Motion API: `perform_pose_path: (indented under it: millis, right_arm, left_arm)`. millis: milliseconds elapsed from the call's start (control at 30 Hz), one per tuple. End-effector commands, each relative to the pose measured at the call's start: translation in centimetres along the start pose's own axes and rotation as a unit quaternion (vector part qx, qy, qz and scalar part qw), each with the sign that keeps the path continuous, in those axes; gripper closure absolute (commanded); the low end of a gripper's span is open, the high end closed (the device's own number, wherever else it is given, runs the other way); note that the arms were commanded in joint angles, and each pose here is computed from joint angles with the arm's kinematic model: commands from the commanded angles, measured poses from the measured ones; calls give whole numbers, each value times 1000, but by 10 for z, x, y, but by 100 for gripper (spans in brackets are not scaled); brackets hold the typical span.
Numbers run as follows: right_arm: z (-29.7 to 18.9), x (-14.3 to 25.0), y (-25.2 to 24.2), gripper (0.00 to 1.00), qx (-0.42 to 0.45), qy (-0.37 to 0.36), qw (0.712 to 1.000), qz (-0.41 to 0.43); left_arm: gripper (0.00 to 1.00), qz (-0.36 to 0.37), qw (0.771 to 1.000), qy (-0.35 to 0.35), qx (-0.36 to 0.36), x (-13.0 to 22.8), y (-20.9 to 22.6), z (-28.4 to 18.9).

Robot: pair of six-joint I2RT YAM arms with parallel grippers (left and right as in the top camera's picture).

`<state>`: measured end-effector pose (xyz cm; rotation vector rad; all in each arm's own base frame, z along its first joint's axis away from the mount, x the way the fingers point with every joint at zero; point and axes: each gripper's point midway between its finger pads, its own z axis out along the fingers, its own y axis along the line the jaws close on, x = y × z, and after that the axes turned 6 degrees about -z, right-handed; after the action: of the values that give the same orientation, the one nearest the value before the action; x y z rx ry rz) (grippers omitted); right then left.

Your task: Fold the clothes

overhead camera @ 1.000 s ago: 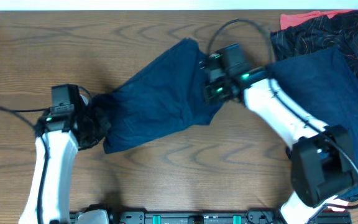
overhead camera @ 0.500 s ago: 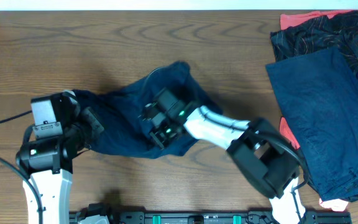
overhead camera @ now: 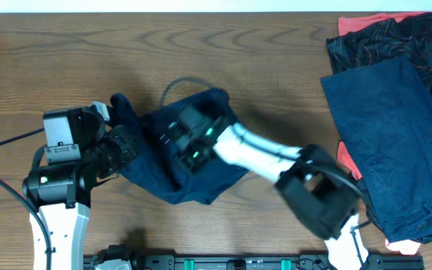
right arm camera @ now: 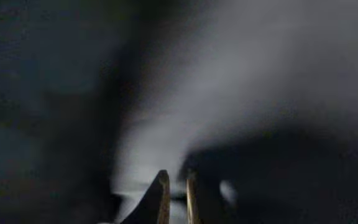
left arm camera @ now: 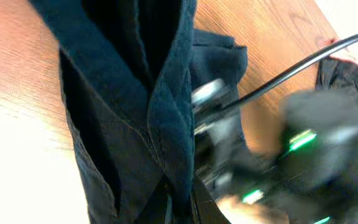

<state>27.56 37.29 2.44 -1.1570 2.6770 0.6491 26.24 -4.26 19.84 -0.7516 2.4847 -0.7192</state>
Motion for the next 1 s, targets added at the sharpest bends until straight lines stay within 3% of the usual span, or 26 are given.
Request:
perform_pose_path:
  millis: [0, 233, 467, 867, 900, 967]
  right_arm:
    - [-73, -24, -66, 88, 108, -57, 991, 50]
    - [-107, 51, -146, 90, 168, 38, 970, 170]
    - [-82, 111, -164, 94, 160, 91, 959, 215]
    - [-58, 130, -151, 96, 141, 103, 961, 215]
    - [-58, 131, -152, 96, 141, 103, 960, 219]
    - [-59, 132, -153, 96, 144, 104, 958, 223]
  left_arm:
    - [94, 24, 999, 14, 20, 5, -15, -1]
    - [94, 57, 997, 48, 28, 19, -30, 15]
    - [94, 98, 990, 74, 62, 34, -65, 42]
    - [93, 152, 973, 135, 111, 84, -124, 112]
    - [89, 160, 970, 139, 115, 89, -128, 119]
    - [63, 171, 967, 142, 123, 95, -135, 129]
